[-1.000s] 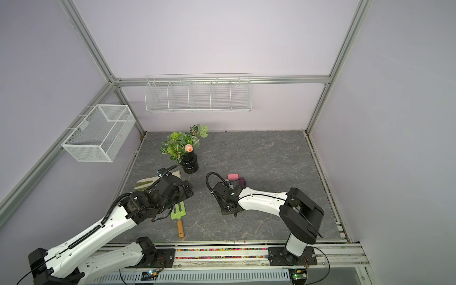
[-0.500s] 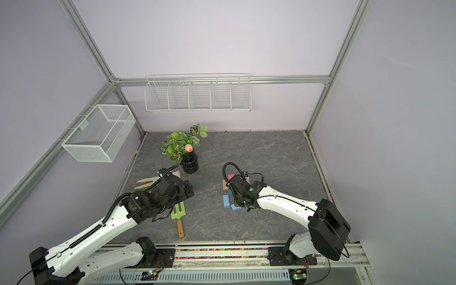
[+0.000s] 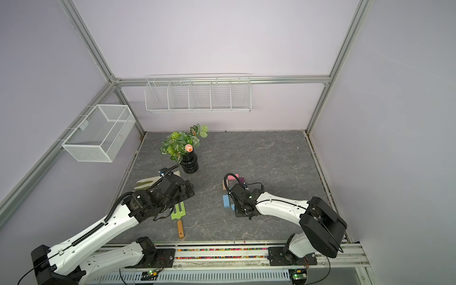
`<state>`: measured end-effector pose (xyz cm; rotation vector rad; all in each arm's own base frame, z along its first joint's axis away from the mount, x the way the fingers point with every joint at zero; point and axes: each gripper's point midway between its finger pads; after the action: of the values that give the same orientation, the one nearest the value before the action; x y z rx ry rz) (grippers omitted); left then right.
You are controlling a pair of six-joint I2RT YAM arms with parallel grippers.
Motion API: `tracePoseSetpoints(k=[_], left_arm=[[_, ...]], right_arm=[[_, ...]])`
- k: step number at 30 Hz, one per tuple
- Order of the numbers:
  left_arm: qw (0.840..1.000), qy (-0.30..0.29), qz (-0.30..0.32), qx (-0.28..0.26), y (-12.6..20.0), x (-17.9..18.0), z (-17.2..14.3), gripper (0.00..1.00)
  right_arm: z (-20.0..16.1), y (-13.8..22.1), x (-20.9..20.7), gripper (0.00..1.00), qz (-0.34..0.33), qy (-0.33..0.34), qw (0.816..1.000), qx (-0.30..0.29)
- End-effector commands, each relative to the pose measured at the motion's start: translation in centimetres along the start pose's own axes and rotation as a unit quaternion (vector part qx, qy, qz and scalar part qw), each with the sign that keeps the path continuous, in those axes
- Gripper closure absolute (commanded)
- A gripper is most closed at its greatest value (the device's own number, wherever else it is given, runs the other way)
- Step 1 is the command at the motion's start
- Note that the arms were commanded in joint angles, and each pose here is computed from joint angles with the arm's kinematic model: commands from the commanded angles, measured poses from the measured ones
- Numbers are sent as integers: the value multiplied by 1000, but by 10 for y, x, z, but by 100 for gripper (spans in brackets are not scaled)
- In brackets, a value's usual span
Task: Assemble the number 8 with building blocks
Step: Assemble the building block at the center of the board.
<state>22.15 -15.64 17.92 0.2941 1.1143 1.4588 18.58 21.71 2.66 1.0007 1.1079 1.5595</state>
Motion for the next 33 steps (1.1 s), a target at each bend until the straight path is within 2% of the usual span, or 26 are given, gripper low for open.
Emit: tracePoseSetpoints(k=[1, 25, 33], left_arm=[[1000, 5, -15, -11, 6, -11, 8, 0], [1000, -1, -9, -11, 4, -10, 8, 0], [1000, -3, -10, -12, 5, -11, 9, 0]], right_arm=[[3, -5, 17, 93, 26, 0, 1000, 4], [12, -19, 37, 93, 35, 14, 999, 18], [18, 19, 31, 93, 32, 21, 999, -25]])
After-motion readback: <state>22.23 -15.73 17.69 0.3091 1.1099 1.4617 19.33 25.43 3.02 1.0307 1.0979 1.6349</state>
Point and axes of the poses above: each gripper's point midway between its finger pads, its own y axis back along the fingers, its own x axis along the line the jaws close on, z = x × y, and after that the axes turned 5 degrees about y, right-handed
